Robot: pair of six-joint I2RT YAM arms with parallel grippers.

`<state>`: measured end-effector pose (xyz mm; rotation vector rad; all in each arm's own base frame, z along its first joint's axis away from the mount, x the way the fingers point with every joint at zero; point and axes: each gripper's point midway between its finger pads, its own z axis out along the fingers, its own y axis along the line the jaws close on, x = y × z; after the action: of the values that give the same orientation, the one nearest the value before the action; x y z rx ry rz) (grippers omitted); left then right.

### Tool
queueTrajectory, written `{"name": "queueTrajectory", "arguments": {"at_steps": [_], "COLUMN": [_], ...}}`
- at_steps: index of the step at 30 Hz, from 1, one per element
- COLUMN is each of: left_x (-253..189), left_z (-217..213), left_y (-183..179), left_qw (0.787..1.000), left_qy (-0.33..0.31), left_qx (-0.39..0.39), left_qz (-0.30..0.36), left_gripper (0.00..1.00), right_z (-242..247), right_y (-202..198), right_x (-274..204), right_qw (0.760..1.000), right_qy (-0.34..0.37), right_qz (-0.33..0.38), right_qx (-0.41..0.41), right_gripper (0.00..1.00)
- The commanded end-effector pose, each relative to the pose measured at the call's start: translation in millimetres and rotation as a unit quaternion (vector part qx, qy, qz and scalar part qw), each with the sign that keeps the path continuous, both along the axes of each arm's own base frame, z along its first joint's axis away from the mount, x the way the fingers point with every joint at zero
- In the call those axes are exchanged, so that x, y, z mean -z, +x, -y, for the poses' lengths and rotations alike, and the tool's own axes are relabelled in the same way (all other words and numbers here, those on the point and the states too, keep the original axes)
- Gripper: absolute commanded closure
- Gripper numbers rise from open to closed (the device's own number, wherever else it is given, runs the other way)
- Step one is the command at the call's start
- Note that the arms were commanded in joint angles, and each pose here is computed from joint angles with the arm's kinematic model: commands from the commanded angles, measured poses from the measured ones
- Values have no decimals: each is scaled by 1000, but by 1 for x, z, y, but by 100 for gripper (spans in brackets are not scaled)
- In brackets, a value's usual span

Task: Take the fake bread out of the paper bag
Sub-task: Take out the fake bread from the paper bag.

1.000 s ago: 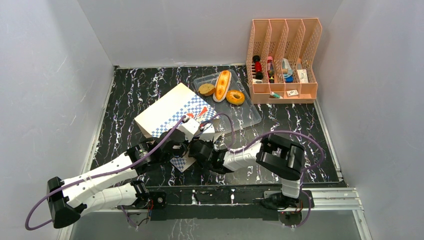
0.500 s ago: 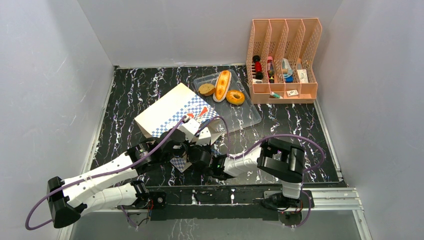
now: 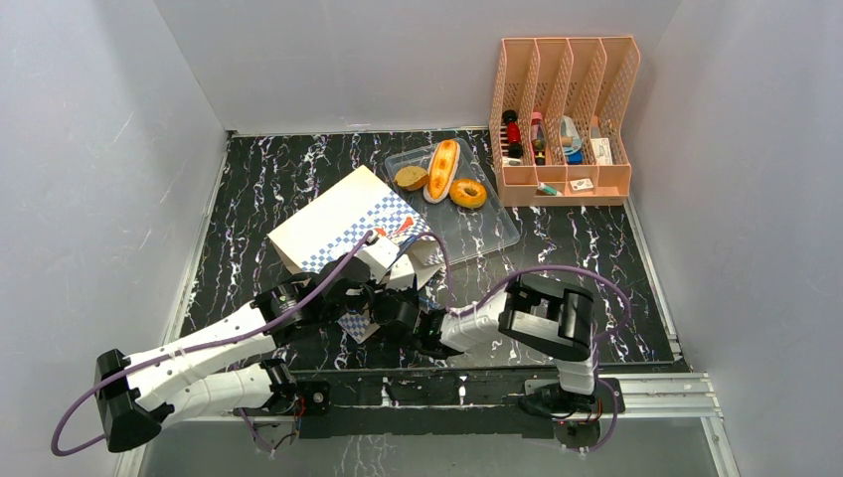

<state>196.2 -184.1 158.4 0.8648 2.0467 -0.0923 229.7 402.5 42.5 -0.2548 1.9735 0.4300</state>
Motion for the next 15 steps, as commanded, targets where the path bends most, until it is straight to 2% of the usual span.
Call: {"name": "queueTrajectory", "arguments": {"at_steps": [1, 7, 12, 15], "left_x": [-7, -5, -7, -10], "left_z": [12, 13, 11, 10], "left_y": [-3, -3, -3, -3], "left_qw": [1000, 1000, 1000, 999], "left_qy": [-19, -21, -25, -28], "left_qx": [19, 21, 19, 16], "left_qz": [-4, -6, -3, 0], "left_gripper": [100, 100, 100, 100], "right_z": [-19, -26, -26, -23], "right_y": [7, 12, 16, 17], "right_x": [-18, -4, 8, 11], "right_qw": [999, 999, 1000, 1000], "right_qy": [20, -7, -2, 15], "right_qz": [29, 34, 28, 16], "right_qx": [-8, -14, -13, -10], "right_gripper": [42, 46, 59, 63]}}
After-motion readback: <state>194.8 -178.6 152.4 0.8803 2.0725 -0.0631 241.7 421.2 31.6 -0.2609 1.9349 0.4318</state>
